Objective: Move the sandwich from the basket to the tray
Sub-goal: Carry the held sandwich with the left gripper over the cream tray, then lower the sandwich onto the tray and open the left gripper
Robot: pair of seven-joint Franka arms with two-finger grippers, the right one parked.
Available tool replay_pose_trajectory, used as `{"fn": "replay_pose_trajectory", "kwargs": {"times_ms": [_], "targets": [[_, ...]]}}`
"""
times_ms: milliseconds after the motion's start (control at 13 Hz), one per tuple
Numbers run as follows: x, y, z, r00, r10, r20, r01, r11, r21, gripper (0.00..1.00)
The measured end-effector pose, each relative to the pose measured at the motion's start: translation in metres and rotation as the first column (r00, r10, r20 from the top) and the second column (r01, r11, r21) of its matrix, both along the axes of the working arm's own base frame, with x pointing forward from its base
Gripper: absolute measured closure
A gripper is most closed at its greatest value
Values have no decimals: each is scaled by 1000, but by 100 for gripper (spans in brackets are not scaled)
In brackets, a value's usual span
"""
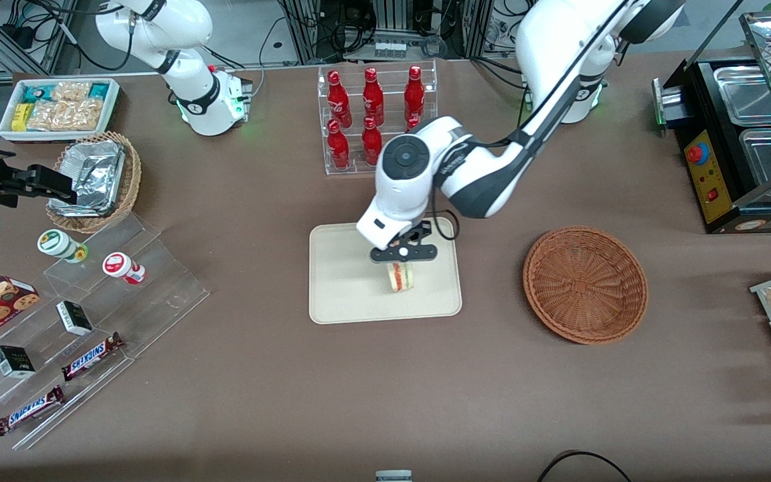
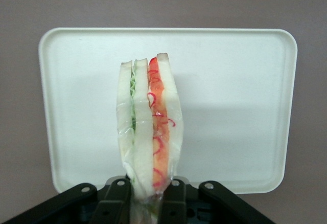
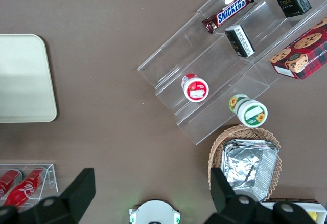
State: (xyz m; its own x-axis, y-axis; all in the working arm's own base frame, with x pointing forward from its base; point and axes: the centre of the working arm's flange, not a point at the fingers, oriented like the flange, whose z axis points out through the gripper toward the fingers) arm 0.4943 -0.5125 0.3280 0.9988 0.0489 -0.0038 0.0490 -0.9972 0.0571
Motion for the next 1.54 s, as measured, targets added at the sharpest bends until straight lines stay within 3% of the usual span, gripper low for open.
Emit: {"fn": "replay_pose_trajectory", "kwargs": {"times_ms": [308, 538, 769, 1154, 1462, 1538], "targets": [[-23, -29, -41, 1000, -26, 18, 26, 1000, 7, 85], [-30, -35, -65, 999, -46, 12, 46, 999, 26, 85], [-37, -42, -80, 998, -61, 8, 61, 998, 18, 85], [-30, -36, -88, 997, -70, 35, 68, 997, 43, 85], [-22, -32, -98, 997, -60, 53, 58, 998, 29, 85], [-22, -33, -97, 997, -60, 54, 59, 998, 28, 78]]}}
